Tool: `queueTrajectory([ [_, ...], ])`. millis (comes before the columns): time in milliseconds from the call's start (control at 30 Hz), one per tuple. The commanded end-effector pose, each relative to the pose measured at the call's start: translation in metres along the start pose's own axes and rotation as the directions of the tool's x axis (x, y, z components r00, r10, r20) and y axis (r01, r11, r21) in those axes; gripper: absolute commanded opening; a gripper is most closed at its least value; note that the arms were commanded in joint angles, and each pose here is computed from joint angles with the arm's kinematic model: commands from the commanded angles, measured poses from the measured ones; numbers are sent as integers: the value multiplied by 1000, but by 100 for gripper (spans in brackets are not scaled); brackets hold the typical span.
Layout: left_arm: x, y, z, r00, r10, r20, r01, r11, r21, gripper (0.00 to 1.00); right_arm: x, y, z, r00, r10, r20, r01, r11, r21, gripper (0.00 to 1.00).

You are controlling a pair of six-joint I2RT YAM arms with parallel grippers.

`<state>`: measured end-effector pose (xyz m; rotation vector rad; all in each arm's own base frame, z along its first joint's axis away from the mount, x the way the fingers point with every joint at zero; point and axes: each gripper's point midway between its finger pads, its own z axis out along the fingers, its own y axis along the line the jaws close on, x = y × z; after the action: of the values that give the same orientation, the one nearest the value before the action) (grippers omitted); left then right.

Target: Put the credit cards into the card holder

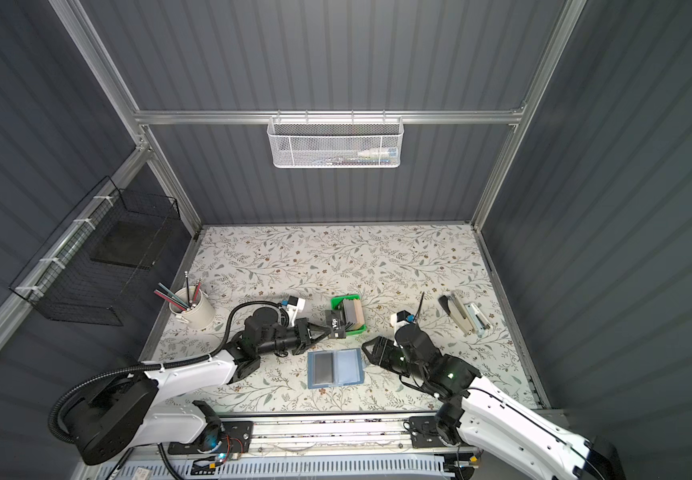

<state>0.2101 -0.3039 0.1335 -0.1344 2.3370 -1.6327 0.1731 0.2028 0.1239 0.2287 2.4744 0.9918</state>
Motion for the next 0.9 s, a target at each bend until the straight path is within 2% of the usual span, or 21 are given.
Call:
queueTrajectory([
  [0,12,17,-9,1000,5,-29,-6,999,-48,0,-3,1,5,997,-80,15,79,994,78,58],
  [100,19,23,-18,1000,-4,-26,2,998,-58,0,1,1,13,993,-119,-13,120,984,129,59],
  [333,36,42,-34,998,-4,-61,-4,991,-132,0,10,5,27,982,-173,-70,182,971,156,59],
  [867,47,74,-43,994,27,-110,-56,961,-269,0,33,-29,34,979,-160,-126,186,956,226,60],
])
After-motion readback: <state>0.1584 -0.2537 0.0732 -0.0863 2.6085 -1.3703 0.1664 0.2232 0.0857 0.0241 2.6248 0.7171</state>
